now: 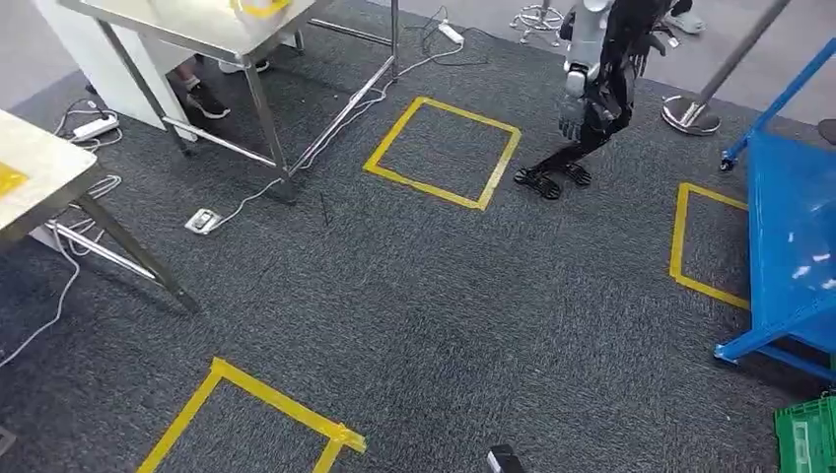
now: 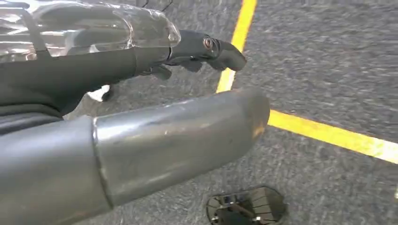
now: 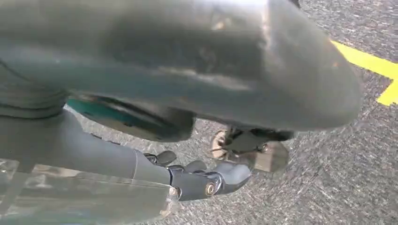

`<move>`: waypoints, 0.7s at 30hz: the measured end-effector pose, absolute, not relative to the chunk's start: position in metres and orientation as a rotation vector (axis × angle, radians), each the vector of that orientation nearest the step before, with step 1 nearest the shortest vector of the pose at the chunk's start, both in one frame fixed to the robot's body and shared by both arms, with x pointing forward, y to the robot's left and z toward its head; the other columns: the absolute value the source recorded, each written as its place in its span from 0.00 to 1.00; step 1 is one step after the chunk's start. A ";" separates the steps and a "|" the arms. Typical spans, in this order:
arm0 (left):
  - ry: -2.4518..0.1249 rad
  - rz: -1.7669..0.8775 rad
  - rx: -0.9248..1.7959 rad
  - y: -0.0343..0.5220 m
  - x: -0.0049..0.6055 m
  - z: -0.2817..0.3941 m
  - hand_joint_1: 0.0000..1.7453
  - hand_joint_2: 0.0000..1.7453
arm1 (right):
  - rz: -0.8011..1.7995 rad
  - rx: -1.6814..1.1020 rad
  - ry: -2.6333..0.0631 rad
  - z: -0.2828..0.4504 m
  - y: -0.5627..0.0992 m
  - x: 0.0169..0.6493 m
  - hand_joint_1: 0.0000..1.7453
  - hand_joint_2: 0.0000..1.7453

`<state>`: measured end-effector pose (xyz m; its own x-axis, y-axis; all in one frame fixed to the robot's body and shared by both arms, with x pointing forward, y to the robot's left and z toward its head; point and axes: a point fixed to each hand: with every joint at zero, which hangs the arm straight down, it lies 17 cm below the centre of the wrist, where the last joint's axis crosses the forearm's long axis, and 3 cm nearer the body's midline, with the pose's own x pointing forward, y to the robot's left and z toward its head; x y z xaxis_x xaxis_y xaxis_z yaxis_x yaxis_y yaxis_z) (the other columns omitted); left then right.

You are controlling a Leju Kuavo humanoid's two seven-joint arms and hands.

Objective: Take the parts from the cabinet and place them on the table.

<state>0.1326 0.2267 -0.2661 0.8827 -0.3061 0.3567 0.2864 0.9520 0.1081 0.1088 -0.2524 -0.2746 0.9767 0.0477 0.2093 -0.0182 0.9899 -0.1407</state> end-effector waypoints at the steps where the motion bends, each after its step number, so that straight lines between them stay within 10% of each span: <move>1: -0.381 -0.311 0.052 0.226 0.133 -0.266 0.00 0.00 | 0.033 -0.139 -0.217 -0.274 -0.253 0.111 0.00 0.00; 21: -0.380 -0.327 0.046 0.224 0.129 -0.266 0.00 0.00 | 0.037 -0.139 -0.211 -0.275 -0.254 0.108 0.00 0.00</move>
<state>0.1294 0.2235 -0.2664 0.8771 -0.3215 0.3570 0.3044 0.9468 0.1047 0.1085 -0.2535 -0.2747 0.9771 0.0516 0.2065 -0.0224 0.9897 -0.1413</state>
